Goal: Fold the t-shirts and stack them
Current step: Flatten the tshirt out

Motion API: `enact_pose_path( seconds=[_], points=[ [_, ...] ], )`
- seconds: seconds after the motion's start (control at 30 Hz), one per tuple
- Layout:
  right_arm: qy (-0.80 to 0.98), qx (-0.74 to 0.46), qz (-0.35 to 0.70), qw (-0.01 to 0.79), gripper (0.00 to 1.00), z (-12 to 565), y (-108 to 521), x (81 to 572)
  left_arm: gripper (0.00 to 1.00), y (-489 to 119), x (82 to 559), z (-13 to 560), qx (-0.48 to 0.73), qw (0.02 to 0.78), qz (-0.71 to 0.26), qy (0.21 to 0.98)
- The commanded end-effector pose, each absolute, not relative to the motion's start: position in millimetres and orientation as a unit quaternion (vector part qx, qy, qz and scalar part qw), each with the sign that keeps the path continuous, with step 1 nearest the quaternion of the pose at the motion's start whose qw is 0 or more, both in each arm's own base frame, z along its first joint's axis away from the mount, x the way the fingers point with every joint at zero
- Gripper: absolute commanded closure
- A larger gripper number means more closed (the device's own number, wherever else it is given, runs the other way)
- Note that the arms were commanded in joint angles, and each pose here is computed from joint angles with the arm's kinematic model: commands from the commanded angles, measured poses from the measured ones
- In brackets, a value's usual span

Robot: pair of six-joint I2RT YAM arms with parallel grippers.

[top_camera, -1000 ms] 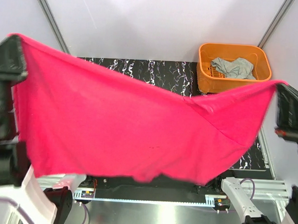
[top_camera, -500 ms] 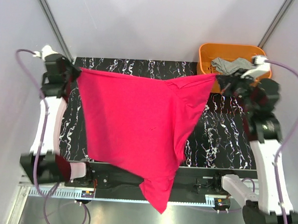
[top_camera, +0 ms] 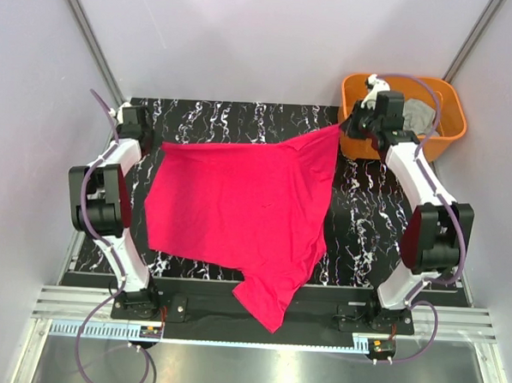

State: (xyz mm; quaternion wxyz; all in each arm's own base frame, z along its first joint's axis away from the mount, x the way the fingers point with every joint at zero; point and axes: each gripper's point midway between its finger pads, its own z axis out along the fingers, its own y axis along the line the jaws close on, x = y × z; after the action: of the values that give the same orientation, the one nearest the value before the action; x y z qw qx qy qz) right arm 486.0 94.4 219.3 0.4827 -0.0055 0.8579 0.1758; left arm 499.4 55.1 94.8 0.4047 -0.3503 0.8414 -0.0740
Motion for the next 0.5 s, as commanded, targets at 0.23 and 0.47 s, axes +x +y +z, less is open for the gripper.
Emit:
enact_pose_path(
  seconds=[0.23,0.47],
  points=[
    [0.752,-0.045,0.19,0.629,1.0,374,101,517,1.0,31,531,258,-0.326,0.548,-0.157,0.754],
    [0.67,-0.073,0.16,0.721,1.0,489,88,452,1.0,-2,472,410,-0.308,0.643,-0.22,0.666]
  ],
)
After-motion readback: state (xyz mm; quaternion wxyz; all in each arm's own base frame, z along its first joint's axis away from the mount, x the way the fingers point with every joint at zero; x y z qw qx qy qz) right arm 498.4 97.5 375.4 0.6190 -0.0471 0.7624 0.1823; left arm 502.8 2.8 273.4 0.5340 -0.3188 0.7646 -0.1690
